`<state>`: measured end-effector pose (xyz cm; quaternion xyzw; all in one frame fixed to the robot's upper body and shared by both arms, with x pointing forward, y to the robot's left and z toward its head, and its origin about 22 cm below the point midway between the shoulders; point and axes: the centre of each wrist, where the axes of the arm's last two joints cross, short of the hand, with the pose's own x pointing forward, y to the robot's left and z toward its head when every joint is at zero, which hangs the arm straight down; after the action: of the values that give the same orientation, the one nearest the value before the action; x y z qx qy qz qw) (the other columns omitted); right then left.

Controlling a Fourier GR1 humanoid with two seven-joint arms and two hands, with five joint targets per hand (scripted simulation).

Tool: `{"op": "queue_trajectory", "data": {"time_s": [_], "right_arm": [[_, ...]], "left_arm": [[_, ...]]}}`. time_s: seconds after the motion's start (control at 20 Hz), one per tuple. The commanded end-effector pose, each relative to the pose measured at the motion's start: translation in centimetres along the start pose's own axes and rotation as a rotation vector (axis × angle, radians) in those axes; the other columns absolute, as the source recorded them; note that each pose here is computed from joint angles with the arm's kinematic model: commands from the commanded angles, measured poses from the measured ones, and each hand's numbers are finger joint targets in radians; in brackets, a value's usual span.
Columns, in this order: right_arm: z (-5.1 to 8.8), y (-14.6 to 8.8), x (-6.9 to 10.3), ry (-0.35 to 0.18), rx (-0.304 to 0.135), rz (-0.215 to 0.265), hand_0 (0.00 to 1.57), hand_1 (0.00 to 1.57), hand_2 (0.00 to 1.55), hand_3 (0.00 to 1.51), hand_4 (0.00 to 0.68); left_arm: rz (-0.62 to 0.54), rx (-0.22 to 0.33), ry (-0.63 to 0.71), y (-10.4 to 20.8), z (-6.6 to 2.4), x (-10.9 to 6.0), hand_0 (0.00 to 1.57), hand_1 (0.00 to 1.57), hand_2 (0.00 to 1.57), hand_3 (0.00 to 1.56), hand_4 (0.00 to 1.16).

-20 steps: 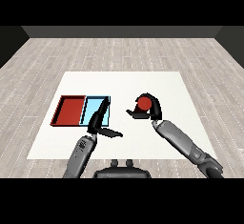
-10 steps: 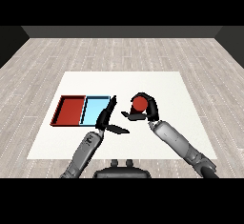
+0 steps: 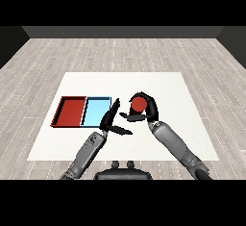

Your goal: Pick the red can and put it in the red box

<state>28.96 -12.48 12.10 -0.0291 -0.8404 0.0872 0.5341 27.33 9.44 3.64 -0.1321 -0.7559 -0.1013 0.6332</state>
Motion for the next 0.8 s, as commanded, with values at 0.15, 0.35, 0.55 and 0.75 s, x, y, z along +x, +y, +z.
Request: {"op": "queue_trajectory", "data": {"time_s": [0.15, 0.35, 0.55, 0.75], "right_arm": [[0.9, 2.5, -0.7, -0.001, 0.019, -0.013, 1.46, 1.46, 1.42, 1.37, 0.57], [1.5, 1.8, 1.3, -0.021, 0.027, -0.026, 1.48, 1.48, 1.44, 1.37, 0.551], [0.1, 4.3, 0.8, -0.021, 0.047, -0.046, 1.49, 1.49, 1.45, 1.37, 0.563], [-1.3, 4.9, 2.6, -0.027, 0.069, -0.063, 1.47, 1.47, 1.43, 1.37, 0.546]], "left_arm": [[0.004, 0.021, 0.04, 0.1, 0.29, -0.1, 0.0, 0.0, 0.0, 0.0, 0.0], [0.012, 0.017, 0.026, -0.4, 0.08, -1.4, 0.0, 0.0, 0.0, 0.0, 0.0], [0.034, 0.028, 0.019, 0.1, -0.93, 1.1, 0.0, 0.0, 0.0, 0.0, 0.0], [0.037, 0.016, 0.043, -0.3, 0.41, -1.4, 0.0, 0.0, 0.0, 0.0, 0.0]]}}
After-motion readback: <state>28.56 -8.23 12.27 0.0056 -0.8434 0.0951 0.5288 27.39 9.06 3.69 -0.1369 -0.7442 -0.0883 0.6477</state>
